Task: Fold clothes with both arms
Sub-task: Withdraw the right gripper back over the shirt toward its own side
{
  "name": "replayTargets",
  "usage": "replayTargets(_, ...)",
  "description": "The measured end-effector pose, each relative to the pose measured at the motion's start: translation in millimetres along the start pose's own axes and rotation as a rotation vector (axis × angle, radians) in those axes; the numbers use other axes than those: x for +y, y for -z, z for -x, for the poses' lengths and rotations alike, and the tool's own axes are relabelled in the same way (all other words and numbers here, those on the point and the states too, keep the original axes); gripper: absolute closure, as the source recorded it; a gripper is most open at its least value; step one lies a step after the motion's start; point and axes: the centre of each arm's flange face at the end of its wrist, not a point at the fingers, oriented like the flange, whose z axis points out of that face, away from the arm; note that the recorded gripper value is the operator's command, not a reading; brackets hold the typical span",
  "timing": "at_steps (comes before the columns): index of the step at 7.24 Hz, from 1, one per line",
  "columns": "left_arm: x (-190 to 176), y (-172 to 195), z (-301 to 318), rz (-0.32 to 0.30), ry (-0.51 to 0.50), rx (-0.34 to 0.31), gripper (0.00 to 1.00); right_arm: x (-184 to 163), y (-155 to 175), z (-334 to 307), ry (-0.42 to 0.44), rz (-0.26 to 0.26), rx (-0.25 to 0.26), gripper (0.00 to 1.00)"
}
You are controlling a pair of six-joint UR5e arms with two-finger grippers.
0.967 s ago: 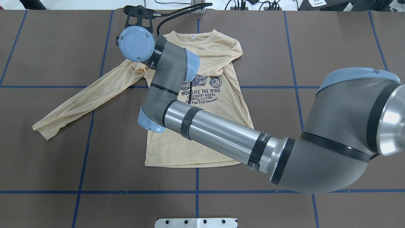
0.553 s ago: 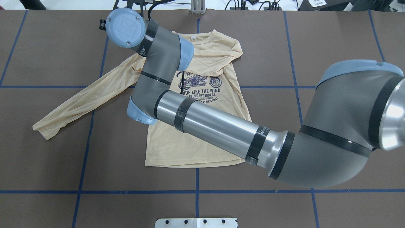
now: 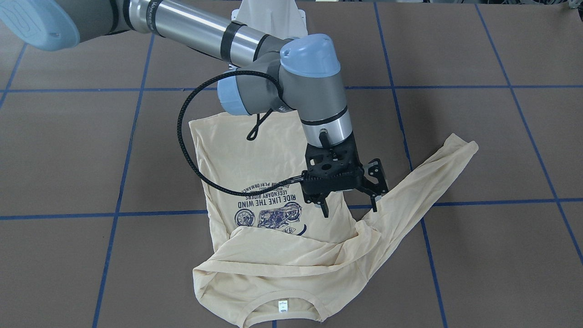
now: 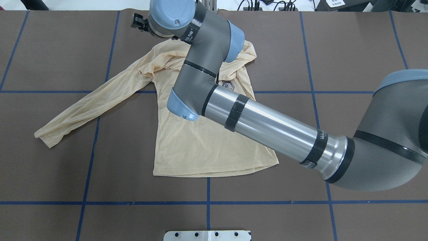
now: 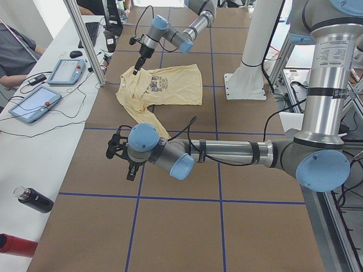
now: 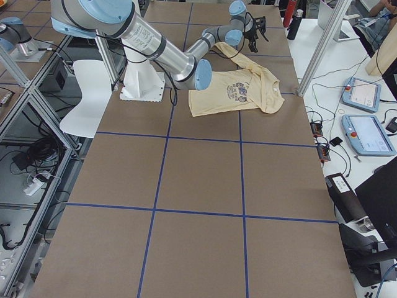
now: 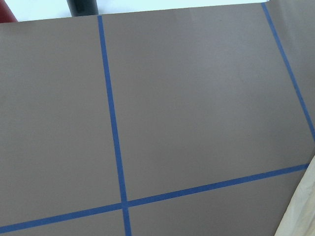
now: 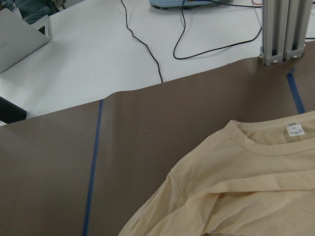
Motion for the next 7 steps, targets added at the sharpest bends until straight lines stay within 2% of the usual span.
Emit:
replayTargets(3,13.3,-35.1,-42.0,-0.007,0.095,0.083,0.0,14.8,10.1,-79.8,-0.002,0.105,0.042,0.01)
replayTargets(5,39.8,-65.7,-68.4,-0.006,0.171,0.141,0.0,18.5,28.3,-140.8,-0.009,0.168,0.038,0.01)
replayTargets(7,60.9,-97.9,-91.8,-0.028,0.233,0.15,0.0,19.9,48.3,-180.7,-0.02,0.222,0.022,0.01)
